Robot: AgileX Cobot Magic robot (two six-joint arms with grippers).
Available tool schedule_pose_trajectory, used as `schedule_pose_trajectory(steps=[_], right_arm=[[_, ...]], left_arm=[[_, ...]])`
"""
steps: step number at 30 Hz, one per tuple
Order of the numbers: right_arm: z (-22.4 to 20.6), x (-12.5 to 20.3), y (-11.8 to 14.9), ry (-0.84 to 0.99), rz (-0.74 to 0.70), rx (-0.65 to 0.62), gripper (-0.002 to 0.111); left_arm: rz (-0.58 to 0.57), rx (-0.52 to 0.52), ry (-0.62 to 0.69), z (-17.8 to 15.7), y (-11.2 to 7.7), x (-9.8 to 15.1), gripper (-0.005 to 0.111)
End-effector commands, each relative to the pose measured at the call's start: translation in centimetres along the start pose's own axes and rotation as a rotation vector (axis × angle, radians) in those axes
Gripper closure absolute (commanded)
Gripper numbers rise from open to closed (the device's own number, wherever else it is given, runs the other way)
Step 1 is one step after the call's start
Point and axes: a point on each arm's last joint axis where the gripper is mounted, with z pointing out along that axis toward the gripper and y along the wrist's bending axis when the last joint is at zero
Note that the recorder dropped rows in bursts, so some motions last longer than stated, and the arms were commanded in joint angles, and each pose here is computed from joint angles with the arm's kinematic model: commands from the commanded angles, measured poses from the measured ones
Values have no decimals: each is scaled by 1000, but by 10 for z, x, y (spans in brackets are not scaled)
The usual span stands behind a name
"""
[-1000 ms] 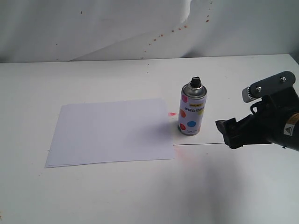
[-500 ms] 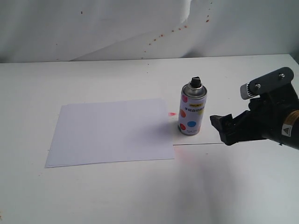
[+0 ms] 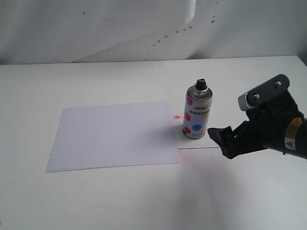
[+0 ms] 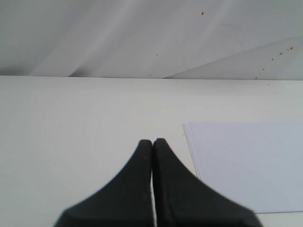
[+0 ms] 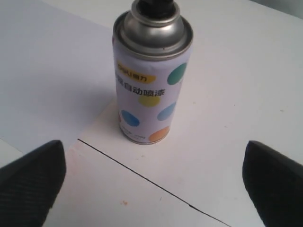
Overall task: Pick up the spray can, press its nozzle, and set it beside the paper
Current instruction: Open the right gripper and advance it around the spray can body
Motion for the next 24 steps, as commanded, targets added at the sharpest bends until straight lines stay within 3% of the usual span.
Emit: schedule_pose_trajectory(steps=[1,16,24], right_arm=[[11,6,4,-12,19,-47,16],[45,22,-10,-205,169,-117,16],[70,29,-12,-175,150,-161,16]], left_arm=[[-3,-2,-10,0,0,0,107],[-2,-2,-10,0,0,0,107],[-4,-2,-10,0,0,0,107]])
